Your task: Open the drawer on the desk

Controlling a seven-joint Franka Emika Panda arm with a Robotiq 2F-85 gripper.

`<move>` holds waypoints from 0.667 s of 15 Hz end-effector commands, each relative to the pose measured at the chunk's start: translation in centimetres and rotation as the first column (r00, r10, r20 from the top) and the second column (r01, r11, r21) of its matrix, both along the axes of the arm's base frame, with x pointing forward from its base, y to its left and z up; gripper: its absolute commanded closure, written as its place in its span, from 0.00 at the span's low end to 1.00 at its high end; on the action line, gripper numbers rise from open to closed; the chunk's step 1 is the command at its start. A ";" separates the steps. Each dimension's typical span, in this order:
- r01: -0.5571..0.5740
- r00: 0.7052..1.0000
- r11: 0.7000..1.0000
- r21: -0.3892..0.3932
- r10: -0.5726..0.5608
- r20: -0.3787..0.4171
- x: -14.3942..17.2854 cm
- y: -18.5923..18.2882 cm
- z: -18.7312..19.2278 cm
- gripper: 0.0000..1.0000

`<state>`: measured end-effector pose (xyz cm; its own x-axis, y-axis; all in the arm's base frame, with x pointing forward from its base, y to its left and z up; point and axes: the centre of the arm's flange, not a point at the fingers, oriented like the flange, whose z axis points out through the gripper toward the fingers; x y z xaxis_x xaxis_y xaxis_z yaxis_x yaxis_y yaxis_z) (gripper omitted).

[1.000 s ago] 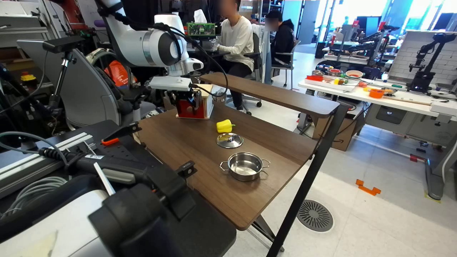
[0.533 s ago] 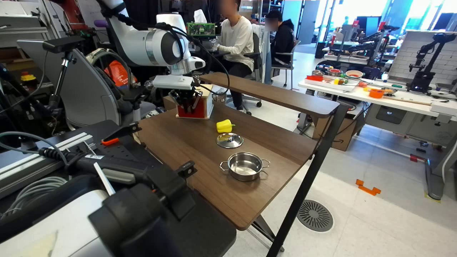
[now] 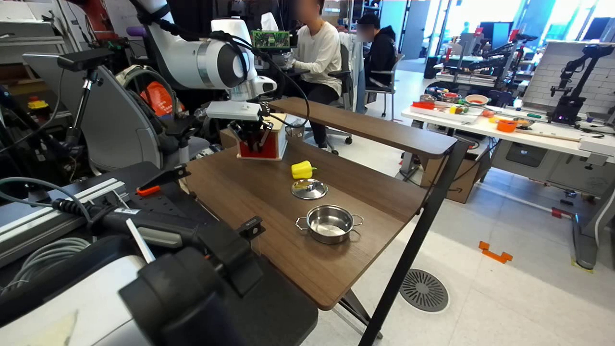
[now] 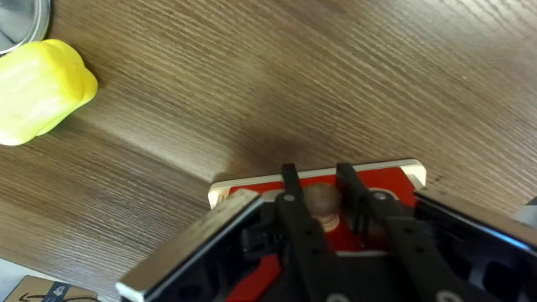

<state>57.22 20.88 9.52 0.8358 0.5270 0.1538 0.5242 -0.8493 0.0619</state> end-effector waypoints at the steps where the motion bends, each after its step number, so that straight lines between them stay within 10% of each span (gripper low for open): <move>1: 0.011 1.000 1.000 0.003 -0.011 -0.011 -0.5 -0.1 0.1 0.93; 10: 0.010 1.000 1.000 -0.009 -0.010 -0.015 -1.6 -1.0 0.5 0.93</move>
<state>56.77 20.60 9.47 0.8375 0.5268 0.1449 0.5237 -0.8496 0.0617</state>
